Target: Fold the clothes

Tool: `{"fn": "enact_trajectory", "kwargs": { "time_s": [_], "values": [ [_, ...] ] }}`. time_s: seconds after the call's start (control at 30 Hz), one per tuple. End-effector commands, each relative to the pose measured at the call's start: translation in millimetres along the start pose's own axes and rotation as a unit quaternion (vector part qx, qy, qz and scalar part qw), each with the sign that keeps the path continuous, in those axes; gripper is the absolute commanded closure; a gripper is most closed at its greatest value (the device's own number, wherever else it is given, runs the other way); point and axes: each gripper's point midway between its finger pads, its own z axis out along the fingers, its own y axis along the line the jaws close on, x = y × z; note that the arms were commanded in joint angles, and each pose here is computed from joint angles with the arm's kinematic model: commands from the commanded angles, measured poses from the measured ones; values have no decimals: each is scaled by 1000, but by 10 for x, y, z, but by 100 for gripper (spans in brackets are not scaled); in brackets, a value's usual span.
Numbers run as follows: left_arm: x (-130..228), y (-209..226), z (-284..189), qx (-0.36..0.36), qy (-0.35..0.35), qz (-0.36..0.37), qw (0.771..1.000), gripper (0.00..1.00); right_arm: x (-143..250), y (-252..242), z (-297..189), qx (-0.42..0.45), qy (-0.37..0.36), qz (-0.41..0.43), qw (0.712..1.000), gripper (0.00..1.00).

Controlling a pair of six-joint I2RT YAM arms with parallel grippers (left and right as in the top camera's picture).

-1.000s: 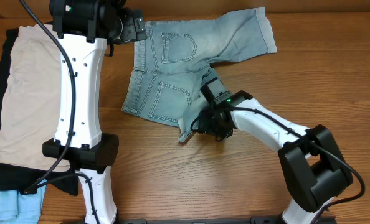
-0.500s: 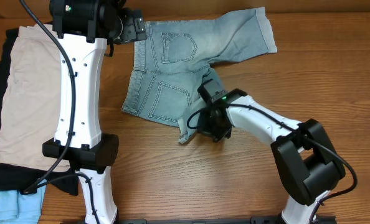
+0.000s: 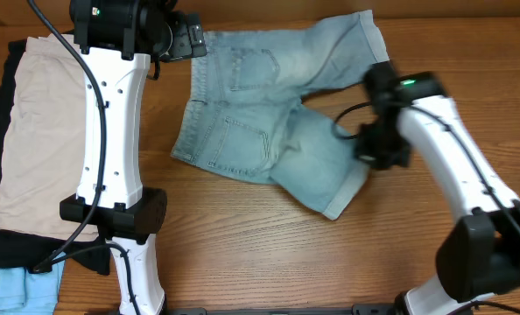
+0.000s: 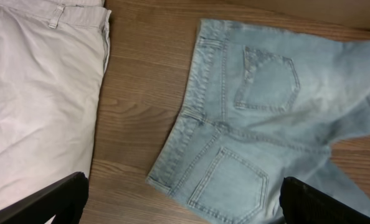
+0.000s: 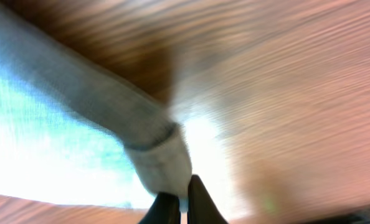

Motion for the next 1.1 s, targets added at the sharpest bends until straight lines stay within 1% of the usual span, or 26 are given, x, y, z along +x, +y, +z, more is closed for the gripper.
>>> {"fn": "enact_trajectory", "kwargs": {
  "time_s": [0.0,0.13,0.17,0.2,0.23,0.27,0.3,0.33,0.43,0.53,0.6,0.67,0.8,0.9,1.07],
  "values": [
    [-8,12,48,-3,3,10,1000,0,-295,-518,-71,55,-41,17,997,96],
    [26,-17,71,4,11,11,1000,0,-758,-775,-88,29,-106,51,993,96],
    [42,-17,84,3,15,12,1000,0,-877,-821,-106,24,-126,57,990,94],
    [64,-13,109,1,21,13,1000,0,-1001,-871,-129,18,-147,65,987,87],
    [87,-9,133,0,27,14,1000,0,-1089,-908,-150,14,-163,74,984,71],
    [123,-11,170,-1,36,15,999,0,-1171,-946,-171,11,-177,76,981,40],
    [155,-18,201,-1,44,16,999,0,-1214,-972,-186,9,-185,78,980,11],
    [197,-28,242,0,55,18,998,0,-1247,-1001,-201,7,-190,84,978,0],
    [332,-115,398,15,89,26,996,0,-1236,-970,-252,-16,-184,85,979,0],
    [466,-391,586,71,115,71,988,0,-1130,-773,-311,-71,-157,70,983,0],
    [572,-606,717,108,128,103,980,0,-1038,-571,-344,-119,-137,34,983,0],
    [695,-771,855,128,140,120,974,0,-956,-429,-355,-147,-122,7,982,0],
    [1005,-960,1157,135,169,140,966,0,-884,-326,-350,-149,-113,-12,982,0],
    [1342,-1065,1407,139,202,149,958,0,-859,-253,-354,-150,-112,-22,982,0],
    [1704,-1057,1716,128,230,146,954,0,-811,-171,-341,-151,-105,-21,983,1]
  ]
}}
